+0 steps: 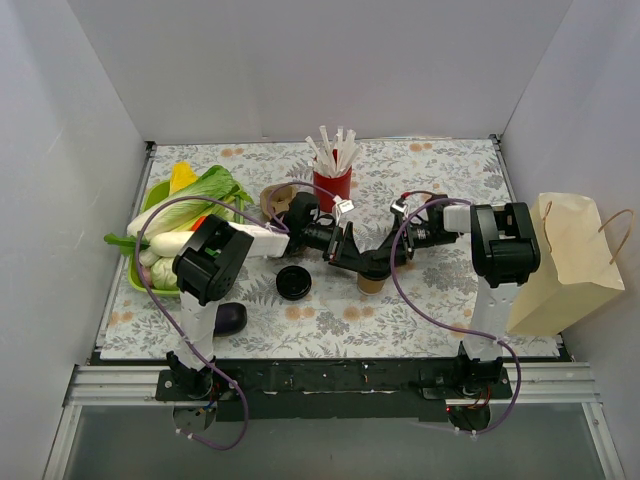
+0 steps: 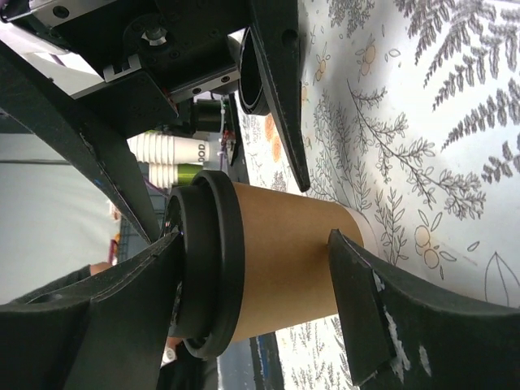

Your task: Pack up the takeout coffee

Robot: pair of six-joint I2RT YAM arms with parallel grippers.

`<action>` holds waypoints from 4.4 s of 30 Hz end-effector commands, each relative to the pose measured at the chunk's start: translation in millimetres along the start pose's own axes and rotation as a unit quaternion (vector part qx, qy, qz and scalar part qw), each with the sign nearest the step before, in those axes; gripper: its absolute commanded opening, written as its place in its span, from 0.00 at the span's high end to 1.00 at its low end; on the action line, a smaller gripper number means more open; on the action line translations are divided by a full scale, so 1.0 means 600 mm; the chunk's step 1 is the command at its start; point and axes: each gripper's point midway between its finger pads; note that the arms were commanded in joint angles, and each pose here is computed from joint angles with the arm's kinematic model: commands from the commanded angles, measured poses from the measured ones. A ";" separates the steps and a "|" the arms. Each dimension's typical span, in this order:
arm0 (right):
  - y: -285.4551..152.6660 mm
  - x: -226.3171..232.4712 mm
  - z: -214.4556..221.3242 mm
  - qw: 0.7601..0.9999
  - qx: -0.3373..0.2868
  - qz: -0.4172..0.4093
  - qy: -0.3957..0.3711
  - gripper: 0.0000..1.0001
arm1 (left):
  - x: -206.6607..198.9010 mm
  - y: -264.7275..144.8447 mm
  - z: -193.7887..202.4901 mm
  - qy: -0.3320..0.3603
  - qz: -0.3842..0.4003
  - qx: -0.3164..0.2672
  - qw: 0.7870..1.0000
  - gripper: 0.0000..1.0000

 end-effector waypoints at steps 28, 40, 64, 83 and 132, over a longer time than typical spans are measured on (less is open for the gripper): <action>-0.036 0.052 -0.065 0.956 0.072 0.130 -0.252 0.13 | -0.048 -0.035 -0.076 0.118 -0.037 -0.042 0.991 0.02; -0.066 0.110 -0.102 0.903 0.095 0.164 -0.385 0.13 | -0.064 -0.085 -0.082 0.108 -0.056 -0.078 0.990 0.02; -0.006 0.139 0.061 0.677 0.330 0.156 -0.639 0.36 | -0.134 -0.215 -0.100 0.225 -0.142 -0.138 0.954 0.02; 0.013 0.111 0.049 0.678 0.313 0.219 -0.628 0.78 | -0.125 -0.213 -0.105 0.220 -0.147 -0.138 0.955 0.02; -0.388 -0.048 -0.174 0.775 0.052 0.562 -0.286 0.76 | -0.113 -0.215 -0.117 0.228 -0.165 -0.132 0.950 0.02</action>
Point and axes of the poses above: each gripper's point midway between its finger pads, its own y axis out along the fingers, its own x axis along the line the jaws close on, z = x × y, and after that the axes turned 6 degrees about -y, right-handed
